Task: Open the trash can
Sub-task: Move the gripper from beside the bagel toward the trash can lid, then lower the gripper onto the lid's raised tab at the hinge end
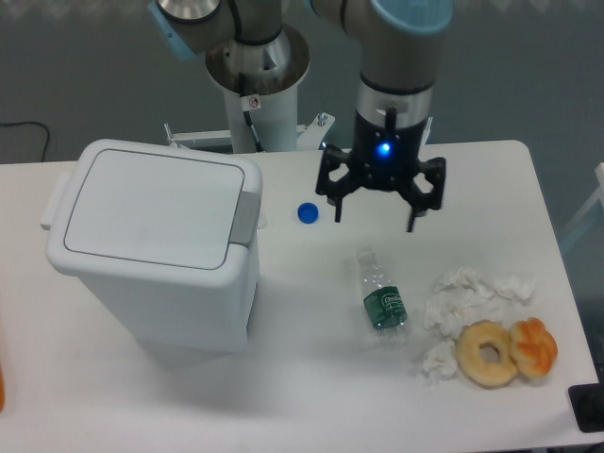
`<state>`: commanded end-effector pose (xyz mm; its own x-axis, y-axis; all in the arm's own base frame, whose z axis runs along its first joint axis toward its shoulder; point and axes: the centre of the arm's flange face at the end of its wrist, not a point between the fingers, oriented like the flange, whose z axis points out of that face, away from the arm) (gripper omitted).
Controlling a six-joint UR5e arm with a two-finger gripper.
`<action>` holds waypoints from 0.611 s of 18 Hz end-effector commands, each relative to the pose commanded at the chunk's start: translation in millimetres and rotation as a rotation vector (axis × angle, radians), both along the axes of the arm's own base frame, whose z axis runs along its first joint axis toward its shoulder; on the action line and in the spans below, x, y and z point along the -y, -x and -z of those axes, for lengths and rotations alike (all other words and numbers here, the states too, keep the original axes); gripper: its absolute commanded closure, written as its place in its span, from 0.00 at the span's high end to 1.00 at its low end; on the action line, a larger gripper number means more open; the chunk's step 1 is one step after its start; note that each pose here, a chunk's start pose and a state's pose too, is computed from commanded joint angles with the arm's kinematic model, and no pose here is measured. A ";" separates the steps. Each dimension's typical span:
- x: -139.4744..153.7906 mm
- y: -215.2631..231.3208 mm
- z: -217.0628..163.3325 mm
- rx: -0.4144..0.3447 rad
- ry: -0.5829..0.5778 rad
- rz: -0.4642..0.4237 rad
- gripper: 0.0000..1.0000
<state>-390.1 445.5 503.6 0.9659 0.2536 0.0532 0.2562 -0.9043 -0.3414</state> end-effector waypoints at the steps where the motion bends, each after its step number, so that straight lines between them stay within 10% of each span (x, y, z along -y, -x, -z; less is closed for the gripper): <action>1: 0.0 -1.3 -0.2 0.013 -0.003 -0.008 0.39; 6: 0.1 -22.2 -7.6 0.070 -0.040 -0.057 0.00; 11: -4.4 -28.7 -10.2 0.162 -0.122 -0.100 0.00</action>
<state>-361.4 450.0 513.8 0.9127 0.3297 0.2414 0.4026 -0.8261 -0.3942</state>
